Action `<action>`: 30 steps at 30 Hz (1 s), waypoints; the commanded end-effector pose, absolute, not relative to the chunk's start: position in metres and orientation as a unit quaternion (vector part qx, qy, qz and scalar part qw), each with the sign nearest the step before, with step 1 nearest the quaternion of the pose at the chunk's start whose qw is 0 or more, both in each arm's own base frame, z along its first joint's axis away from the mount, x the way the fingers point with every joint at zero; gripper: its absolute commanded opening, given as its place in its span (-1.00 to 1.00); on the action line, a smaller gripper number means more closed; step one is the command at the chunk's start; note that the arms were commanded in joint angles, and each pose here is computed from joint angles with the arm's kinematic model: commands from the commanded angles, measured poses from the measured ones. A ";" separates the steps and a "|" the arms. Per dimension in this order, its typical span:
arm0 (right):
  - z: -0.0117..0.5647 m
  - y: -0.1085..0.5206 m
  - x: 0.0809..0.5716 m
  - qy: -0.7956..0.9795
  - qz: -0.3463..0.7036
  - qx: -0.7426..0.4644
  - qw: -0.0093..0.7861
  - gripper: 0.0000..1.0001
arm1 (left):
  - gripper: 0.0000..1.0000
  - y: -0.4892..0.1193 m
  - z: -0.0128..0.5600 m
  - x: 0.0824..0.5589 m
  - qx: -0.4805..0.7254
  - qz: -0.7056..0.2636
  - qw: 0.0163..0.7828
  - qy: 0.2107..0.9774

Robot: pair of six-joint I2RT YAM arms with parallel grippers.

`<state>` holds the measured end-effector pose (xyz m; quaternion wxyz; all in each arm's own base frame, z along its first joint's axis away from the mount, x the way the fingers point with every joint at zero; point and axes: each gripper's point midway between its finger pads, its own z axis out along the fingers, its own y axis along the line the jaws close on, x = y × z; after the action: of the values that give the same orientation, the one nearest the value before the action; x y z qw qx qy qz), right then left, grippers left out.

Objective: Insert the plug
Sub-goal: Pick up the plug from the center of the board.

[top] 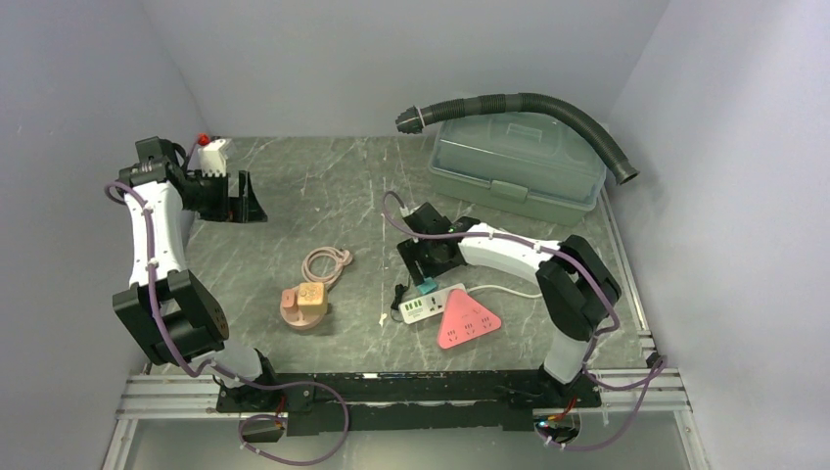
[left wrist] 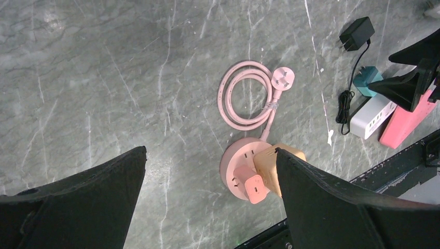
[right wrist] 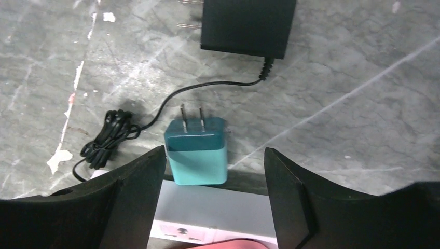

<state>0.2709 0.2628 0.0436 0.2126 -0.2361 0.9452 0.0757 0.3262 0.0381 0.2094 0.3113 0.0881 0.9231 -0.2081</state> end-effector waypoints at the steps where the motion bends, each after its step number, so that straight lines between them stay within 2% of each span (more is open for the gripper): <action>1: 0.048 0.288 0.276 0.940 0.122 -0.234 0.216 0.44 | 0.99 0.039 0.211 0.329 0.092 -0.204 0.319 0.921; 4: 0.043 0.292 0.270 0.941 0.134 -0.235 0.202 0.43 | 0.99 0.040 0.211 0.330 0.092 -0.201 0.320 0.921; 7: 0.036 0.295 0.264 0.944 0.143 -0.233 0.185 0.26 | 0.99 0.041 0.211 0.331 0.092 -0.198 0.319 0.922; 9: 0.032 0.298 0.261 0.945 0.151 -0.232 0.177 -0.01 | 0.99 0.042 0.211 0.331 0.093 -0.195 0.321 0.922; 11: 0.030 0.302 0.260 0.945 0.152 -0.231 0.174 -0.36 | 0.99 0.043 0.211 0.332 0.093 -0.194 0.321 0.922; 13: 0.032 0.311 0.262 0.943 0.154 -0.236 0.175 -0.54 | 0.99 0.043 0.211 0.331 0.093 -0.194 0.320 0.923; 30: 0.102 0.407 0.323 0.902 0.214 -0.265 0.265 -0.65 | 0.99 0.045 0.214 0.330 0.092 -0.186 0.322 0.924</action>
<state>0.3036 0.3903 0.0775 0.2333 -0.2645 0.9135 0.2029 0.3273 0.0435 0.2062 0.3090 0.0861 0.9275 -0.1922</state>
